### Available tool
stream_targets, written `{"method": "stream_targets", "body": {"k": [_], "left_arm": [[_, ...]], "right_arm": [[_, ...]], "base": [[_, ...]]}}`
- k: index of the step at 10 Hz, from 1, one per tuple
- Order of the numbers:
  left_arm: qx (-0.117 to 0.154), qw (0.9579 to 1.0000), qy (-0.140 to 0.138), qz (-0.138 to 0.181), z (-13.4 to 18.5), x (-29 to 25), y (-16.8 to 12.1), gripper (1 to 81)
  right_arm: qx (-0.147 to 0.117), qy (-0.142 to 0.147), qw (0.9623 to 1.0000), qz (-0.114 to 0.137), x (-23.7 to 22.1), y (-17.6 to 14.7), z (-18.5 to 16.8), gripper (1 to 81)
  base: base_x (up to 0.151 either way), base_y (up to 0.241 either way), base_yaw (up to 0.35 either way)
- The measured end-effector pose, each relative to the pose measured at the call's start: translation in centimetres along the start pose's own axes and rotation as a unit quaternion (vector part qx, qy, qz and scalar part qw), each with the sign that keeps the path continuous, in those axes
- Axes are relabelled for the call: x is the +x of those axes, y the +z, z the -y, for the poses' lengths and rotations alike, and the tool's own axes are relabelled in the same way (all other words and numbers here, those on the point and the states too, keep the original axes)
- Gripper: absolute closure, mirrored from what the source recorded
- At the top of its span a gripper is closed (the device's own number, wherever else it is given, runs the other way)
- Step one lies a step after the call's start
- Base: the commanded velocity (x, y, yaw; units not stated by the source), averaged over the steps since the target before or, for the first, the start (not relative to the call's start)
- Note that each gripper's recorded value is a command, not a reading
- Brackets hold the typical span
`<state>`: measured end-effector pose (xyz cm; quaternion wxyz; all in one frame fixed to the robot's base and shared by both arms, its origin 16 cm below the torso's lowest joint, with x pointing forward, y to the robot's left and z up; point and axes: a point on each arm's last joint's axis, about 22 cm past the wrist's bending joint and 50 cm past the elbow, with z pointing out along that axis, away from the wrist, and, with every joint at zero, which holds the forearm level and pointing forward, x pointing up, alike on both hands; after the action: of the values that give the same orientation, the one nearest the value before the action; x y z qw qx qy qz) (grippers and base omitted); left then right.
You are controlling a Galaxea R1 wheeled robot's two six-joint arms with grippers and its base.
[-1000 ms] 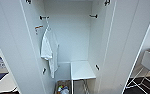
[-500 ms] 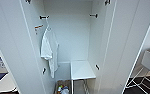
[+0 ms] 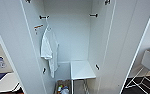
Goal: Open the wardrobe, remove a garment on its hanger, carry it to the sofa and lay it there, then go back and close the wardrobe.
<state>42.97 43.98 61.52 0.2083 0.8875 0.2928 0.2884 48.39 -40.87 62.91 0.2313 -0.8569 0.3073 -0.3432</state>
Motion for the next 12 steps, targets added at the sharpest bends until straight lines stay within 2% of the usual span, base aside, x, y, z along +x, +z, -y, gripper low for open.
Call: {"method": "stream_targets", "body": {"k": [2, 4, 5, 6, 7, 8, 10, 11, 12], "left_arm": [[-0.019, 0.9992, 0.016, 0.031, -3.5, -4.8, 2.9, 1.0], [-0.038, 0.9958, 0.049, 0.068, -7.6, -11.2, 5.9, 1.0], [-0.039, 0.9939, 0.068, 0.078, -8.4, -13.6, 6.9, 1.0], [-0.025, 0.9911, 0.094, 0.091, -7.2, -16.0, 7.1, 1.0], [-0.011, 0.9859, 0.124, 0.112, -5.1, -19.4, 6.7, 1.0], [-0.005, 0.9784, 0.151, 0.141, -3.1, -24.1, 5.8, 1.0], [-0.012, 0.9571, 0.203, 0.206, -1.5, -34.9, 3.4, 1.0], [-0.017, 0.9461, 0.231, 0.226, -0.6, -38.4, 2.2, 1.0], [-0.014, 0.9355, 0.258, 0.241, 1.5, -40.5, 0.7, 1.0]], "right_arm": [[0.021, 0.007, 0.9991, 0.035, -5.4, 1.6, 2.8, 1.0], [0.068, -0.006, 0.9949, 0.075, -10.8, 2.4, 6.6, 1.0], [0.070, -0.014, 0.9926, 0.098, -14.4, 2.2, 6.4, 1.0], [0.062, -0.021, 0.9908, 0.118, -17.6, 1.6, 5.0, 1.0], [0.046, -0.029, 0.9895, 0.134, -20.1, 0.8, 2.9, 1.0], [0.029, -0.043, 0.9876, 0.148, -22.5, 0.0, 0.7, 1.0], [-0.008, -0.084, 0.9795, 0.183, -27.6, -2.3, -3.9, 1.0], [-0.026, -0.106, 0.9724, 0.206, -30.9, -3.9, -6.2, 1.0], [-0.040, -0.129, 0.9633, 0.232, -34.3, -5.7, -8.3, 1.0]], "base": [[0.000, 0.000, 0.000], [0.000, 0.000, 0.000], [0.000, 0.000, 0.000], [0.000, 0.000, 0.000], [0.000, 0.000, 0.000], [0.000, 0.000, 0.000], [0.000, 0.000, 0.000], [0.000, 0.000, 0.000], [0.000, 0.000, 0.000]]}}
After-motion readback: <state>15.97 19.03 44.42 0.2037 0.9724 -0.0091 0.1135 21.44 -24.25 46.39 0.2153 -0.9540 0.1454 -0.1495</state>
